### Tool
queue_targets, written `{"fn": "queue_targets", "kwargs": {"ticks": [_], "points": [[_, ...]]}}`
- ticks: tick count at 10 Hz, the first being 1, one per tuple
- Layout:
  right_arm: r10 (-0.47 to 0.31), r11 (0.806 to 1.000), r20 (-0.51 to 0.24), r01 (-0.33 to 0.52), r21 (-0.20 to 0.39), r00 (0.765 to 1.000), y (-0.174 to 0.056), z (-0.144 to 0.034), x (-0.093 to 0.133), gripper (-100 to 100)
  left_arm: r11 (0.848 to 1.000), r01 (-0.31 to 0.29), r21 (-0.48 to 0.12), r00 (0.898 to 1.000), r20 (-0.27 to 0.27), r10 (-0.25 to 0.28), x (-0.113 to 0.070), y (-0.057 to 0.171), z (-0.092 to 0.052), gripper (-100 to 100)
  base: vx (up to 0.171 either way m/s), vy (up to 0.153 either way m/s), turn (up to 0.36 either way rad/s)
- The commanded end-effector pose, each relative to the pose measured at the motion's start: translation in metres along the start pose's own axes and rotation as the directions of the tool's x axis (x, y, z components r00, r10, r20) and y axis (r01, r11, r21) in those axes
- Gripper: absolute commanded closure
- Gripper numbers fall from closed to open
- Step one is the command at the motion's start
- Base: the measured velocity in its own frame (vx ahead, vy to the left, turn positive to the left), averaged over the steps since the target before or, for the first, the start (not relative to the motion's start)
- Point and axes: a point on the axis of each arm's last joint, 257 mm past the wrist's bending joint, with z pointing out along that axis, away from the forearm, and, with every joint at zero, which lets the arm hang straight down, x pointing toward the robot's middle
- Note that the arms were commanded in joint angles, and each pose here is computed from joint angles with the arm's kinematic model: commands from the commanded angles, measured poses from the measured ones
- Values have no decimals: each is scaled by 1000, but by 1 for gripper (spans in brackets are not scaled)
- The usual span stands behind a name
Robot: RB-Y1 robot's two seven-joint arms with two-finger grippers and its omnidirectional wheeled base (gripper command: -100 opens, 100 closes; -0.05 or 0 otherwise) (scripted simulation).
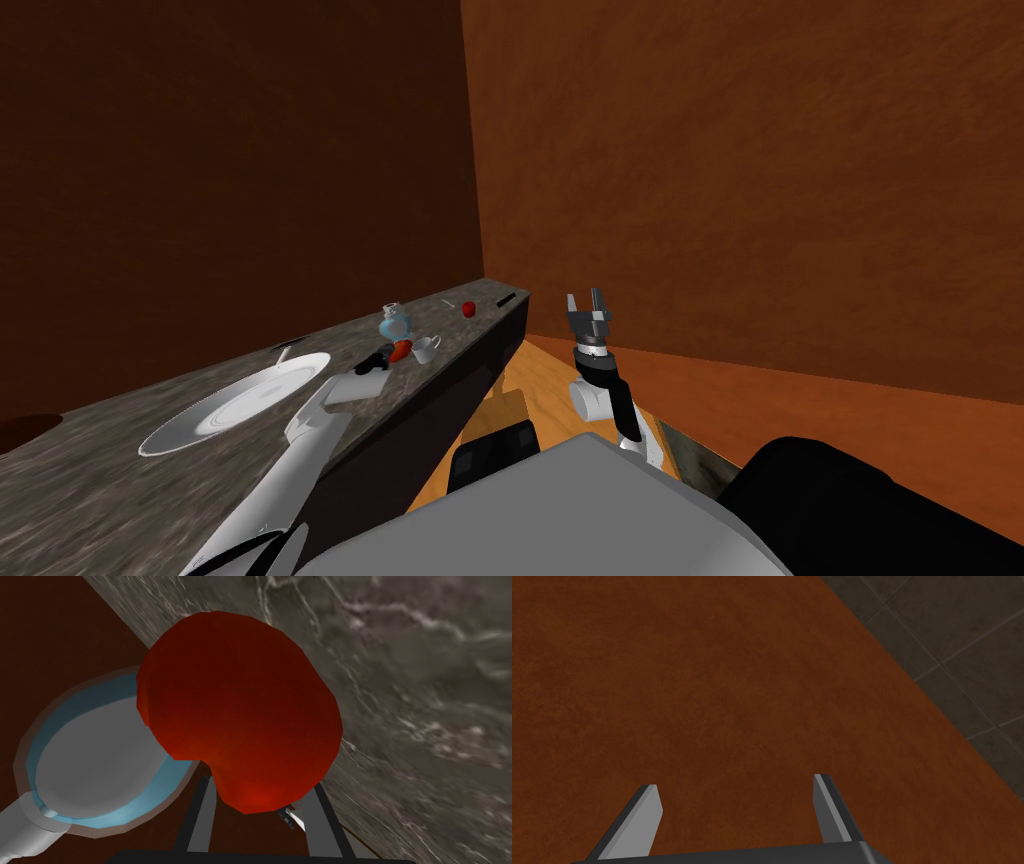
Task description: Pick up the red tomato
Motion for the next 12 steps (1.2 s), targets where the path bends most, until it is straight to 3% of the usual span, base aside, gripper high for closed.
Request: {"fn": "queue_targets", "kwargs": {"ticks": [1,3,4,5,7,8,9,11,12], "points": [[0,1000,0,0,0,1000,0,0,0,0,1000,1,31,1000,9,-2,-3,-13,-6,100,7,-6,14],[0,1000,0,0,0,1000,0,0,0,0,999,3,47,1000,13,-4,-6,-21,-8,100,-8,2,-6],[0,1000,0,0,0,1000,0,0,0,0,1000,-3,8,1000,-11,3,3,2,-14,100,70,-1,52],[0,1000,0,0,0,1000,0,0,0,0,1000,-6,11,1000,-8,6,2,6,-17,100,97,-19,48],[0,1000,0,0,0,1000,0,0,0,0,998,-4,55,1000,2,4,-3,-12,-26,100,30,-9,7],[0,1000,0,0,0,1000,0,0,0,0,1000,-11,10,1000,-28,11,8,12,-31,100,73,-8,54],[0,1000,0,0,0,1000,0,0,0,0,1000,-14,14,1000,-26,14,7,16,-36,100,87,-13,47],[0,1000,0,0,0,1000,0,0,0,0,998,-11,63,1000,-17,12,2,-4,-45,100,20,-4,2],[0,1000,0,0,0,1000,0,0,0,0,1000,-17,21,999,-50,18,14,19,-52,100,76,-15,51]]}}
